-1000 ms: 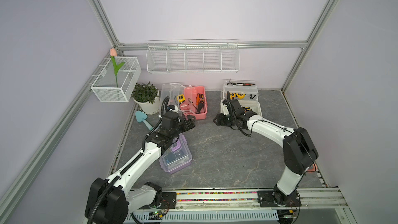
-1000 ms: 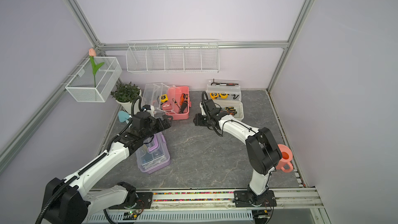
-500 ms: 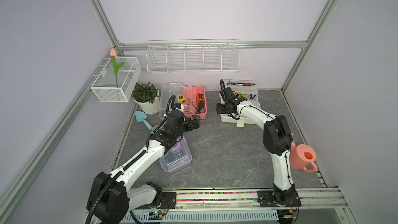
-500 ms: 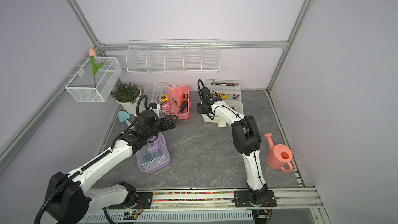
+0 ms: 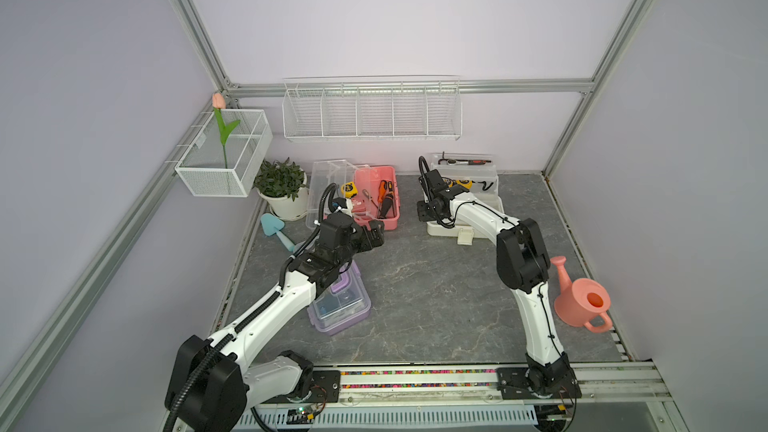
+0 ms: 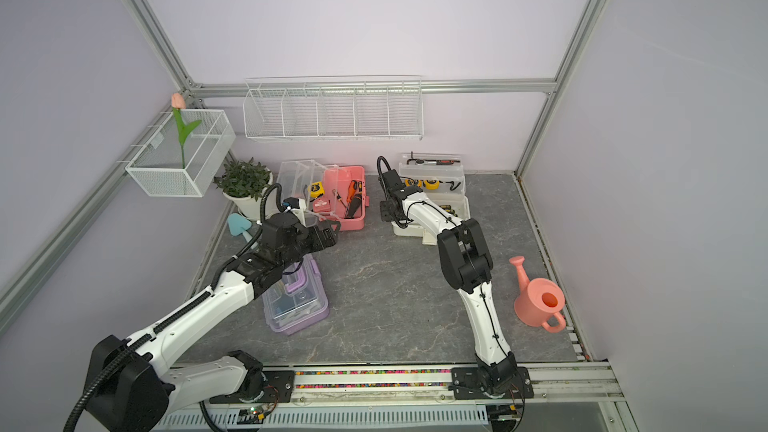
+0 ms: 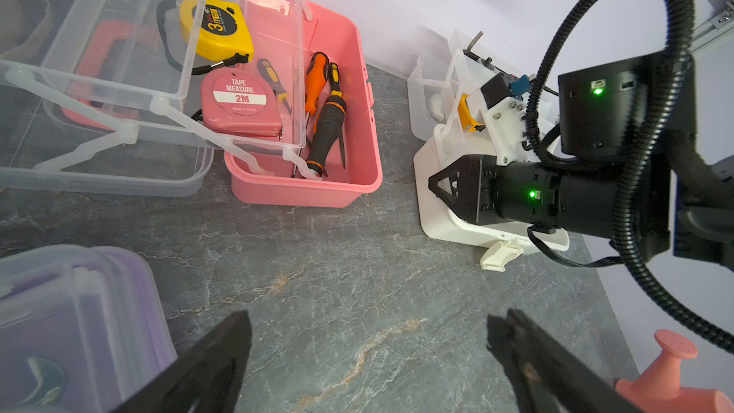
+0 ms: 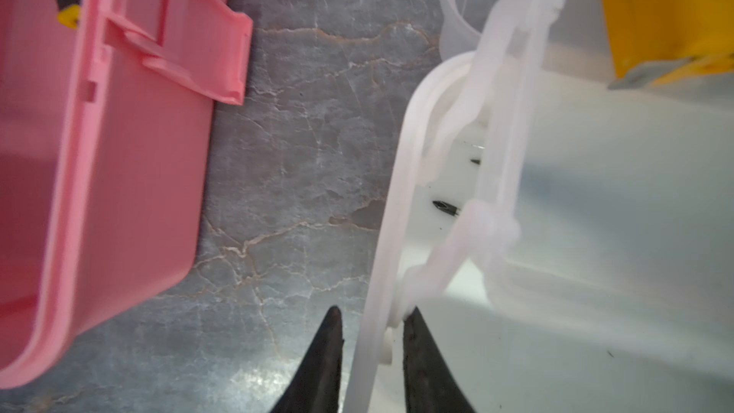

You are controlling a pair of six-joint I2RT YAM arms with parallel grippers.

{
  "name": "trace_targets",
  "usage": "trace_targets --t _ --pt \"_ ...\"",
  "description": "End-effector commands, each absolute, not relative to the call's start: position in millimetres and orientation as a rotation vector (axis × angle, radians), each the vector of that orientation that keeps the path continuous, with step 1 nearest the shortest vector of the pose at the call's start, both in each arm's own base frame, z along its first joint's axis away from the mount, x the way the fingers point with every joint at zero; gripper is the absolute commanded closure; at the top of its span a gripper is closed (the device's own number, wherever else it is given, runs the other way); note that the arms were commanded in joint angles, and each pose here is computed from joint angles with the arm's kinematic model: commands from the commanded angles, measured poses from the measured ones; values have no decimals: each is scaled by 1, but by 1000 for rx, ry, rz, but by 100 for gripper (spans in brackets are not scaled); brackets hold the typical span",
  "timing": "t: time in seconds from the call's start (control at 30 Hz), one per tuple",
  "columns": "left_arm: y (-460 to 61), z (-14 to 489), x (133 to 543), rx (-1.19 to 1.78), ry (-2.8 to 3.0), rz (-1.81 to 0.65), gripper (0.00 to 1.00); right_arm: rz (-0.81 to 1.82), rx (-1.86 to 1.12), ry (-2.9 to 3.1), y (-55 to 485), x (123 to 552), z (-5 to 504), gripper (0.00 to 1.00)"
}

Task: Close toolboxes
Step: Move the toolbox to the center of the board.

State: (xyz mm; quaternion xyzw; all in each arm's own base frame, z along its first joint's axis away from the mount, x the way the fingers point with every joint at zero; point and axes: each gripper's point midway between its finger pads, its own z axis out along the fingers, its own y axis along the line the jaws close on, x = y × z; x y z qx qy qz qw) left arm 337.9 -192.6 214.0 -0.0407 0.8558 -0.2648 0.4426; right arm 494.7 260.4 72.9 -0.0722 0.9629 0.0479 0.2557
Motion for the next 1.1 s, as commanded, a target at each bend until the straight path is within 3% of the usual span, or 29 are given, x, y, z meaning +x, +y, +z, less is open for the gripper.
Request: trace_targets --t 0.0,0.23,0.83,1.07 --pt "-193 220 340 -102 2102 -661 1 128 -286 2625 258 479 73 84" --pt "-196 221 338 -110 2100 -696 1 131 -313 2638 245 437 77 88" --pt "-213 219 338 -144 2112 -809 1 297 -561 2810 240 243 53 85" --pt "-215 211 334 -157 2139 -795 1 386 -616 2820 239 192 57 84"
